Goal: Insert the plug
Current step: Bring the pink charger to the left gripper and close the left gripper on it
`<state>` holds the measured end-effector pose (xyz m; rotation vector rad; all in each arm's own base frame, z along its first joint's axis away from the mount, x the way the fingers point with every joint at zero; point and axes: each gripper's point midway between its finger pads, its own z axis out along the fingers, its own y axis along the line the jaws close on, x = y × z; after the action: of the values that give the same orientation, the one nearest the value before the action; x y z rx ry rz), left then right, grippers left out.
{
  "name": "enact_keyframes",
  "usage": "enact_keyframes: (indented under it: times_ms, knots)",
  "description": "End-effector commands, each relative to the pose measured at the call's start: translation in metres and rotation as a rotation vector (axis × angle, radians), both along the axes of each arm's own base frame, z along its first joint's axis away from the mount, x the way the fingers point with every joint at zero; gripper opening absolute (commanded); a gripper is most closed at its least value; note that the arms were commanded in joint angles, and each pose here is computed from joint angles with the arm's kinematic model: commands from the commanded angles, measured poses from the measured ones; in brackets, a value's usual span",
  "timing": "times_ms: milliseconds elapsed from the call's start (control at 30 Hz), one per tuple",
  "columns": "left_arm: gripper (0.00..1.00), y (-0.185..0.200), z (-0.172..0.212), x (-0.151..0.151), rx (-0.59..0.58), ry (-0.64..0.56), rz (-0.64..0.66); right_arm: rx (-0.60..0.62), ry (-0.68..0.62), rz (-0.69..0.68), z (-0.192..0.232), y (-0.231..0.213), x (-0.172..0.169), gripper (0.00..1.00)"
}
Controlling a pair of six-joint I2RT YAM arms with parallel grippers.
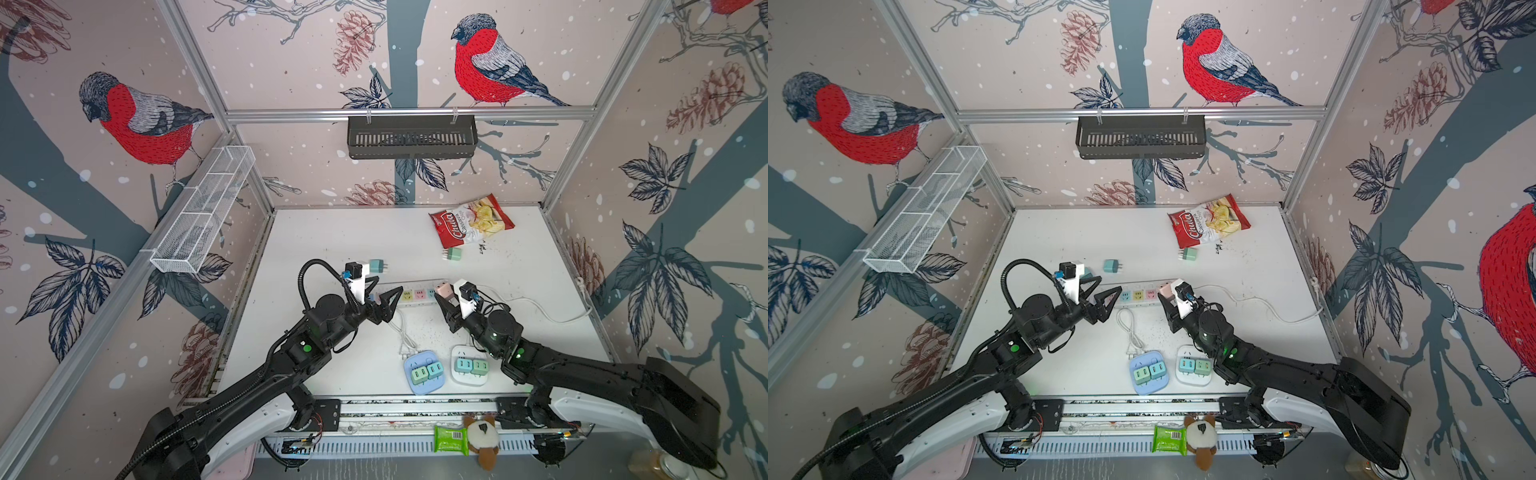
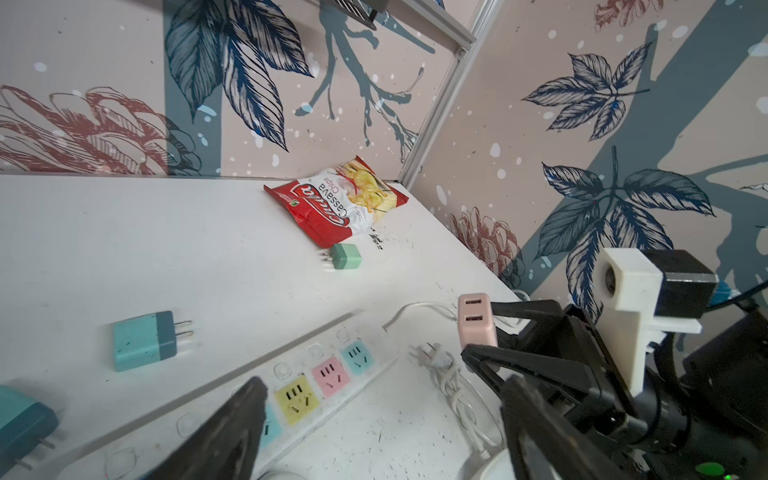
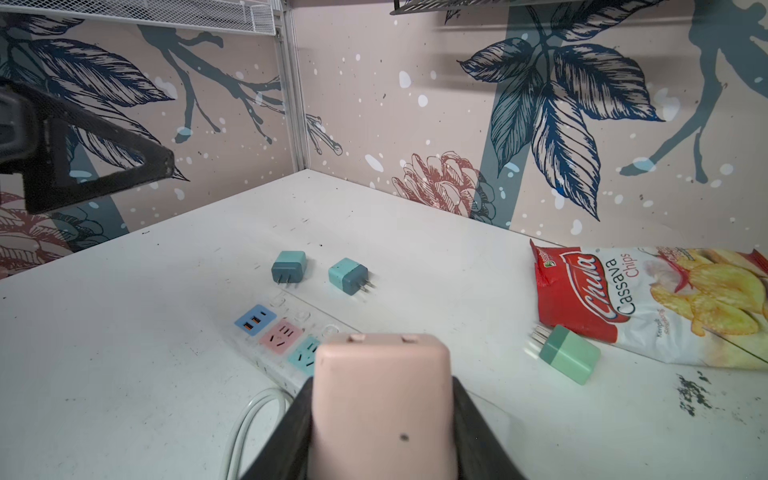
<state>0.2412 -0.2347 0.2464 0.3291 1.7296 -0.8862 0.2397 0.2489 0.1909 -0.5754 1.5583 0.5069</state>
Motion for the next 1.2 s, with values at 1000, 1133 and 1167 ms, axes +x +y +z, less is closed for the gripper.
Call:
enact_keyframes:
  times_ms: [1000, 1133, 1167]
  knots:
    - [0.81, -0.066, -0.006, -0.023, 0.061, 0.026, -0.307, -0.077, -0.238, 0.1, 0.022, 0.038, -0.031, 0.01]
    - [0.78, -0.072, -0.017, -0.02, 0.1, 0.059, -0.313, -0.075, -0.247, 0.103, 0.025, 0.041, -0.034, 0.0]
    - [0.76, -0.073, -0.018, -0.019, 0.106, 0.064, -0.31, -0.072, -0.249, 0.102, 0.026, 0.041, -0.034, 0.01]
